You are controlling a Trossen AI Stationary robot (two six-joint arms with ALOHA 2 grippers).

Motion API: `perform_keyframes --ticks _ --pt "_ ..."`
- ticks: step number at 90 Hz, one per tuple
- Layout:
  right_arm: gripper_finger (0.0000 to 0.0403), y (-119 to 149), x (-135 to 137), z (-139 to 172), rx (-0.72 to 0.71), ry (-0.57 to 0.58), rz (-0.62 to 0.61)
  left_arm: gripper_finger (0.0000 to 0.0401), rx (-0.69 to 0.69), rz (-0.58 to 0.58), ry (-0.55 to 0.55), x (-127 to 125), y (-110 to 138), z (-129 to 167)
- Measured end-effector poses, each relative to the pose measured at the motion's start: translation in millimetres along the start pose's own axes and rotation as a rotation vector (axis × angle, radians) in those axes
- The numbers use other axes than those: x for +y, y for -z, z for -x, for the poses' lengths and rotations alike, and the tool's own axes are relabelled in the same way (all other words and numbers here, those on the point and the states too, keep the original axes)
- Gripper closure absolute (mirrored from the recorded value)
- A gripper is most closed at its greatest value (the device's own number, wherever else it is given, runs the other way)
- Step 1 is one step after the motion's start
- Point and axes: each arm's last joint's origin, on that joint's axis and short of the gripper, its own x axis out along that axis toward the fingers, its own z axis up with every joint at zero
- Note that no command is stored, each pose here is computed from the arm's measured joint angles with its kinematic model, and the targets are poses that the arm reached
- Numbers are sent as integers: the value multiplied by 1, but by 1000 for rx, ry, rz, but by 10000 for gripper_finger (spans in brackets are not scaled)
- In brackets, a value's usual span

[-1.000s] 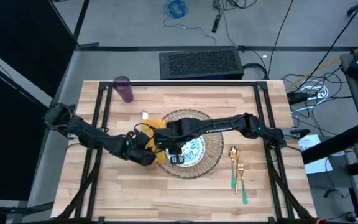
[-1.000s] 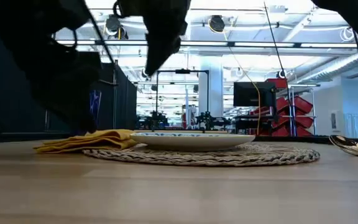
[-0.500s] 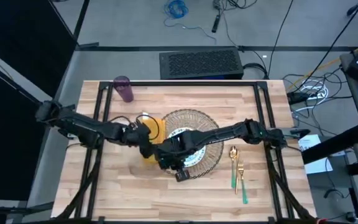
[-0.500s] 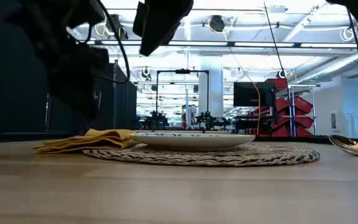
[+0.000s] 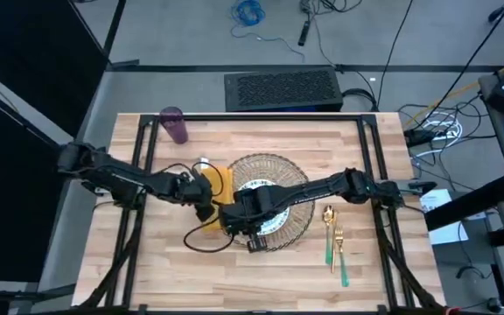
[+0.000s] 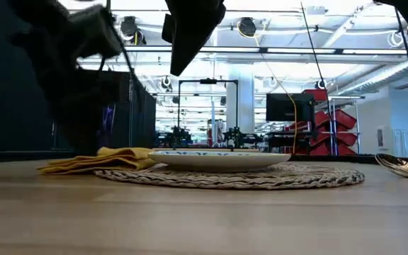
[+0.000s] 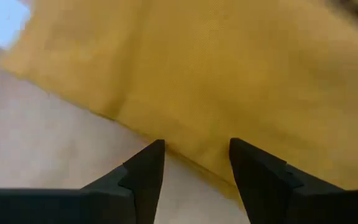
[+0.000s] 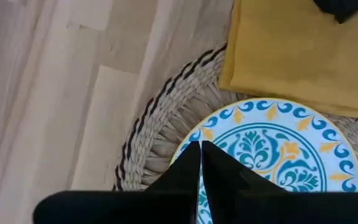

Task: Set table place
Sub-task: Put the yellow table napkin to the left of the white patterned plate, then put the green fork on the yellow table napkin

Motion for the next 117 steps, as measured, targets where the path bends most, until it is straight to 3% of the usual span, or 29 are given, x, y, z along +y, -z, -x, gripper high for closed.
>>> perform_keyframes --ticks 14,54,73,89,102,117 --pt "403 1 8 0 14 -3 52 235 19 42 2 1 12 -6" --pt "403 4 13 0 50 -6 75 235 81 12 -1 5 22 5" --pt "403 19 -4 8 193 246 50 235 57 24 41 8 20 20" --pt "403 25 -25 51 102 260 -55 235 -89 17 119 4 8 48" --pt "403 48 -63 73 144 312 -215 235 -279 7 147 1 -2 74" --pt "403 98 -85 92 116 374 -382 235 -519 -6 358 -14 -23 96"
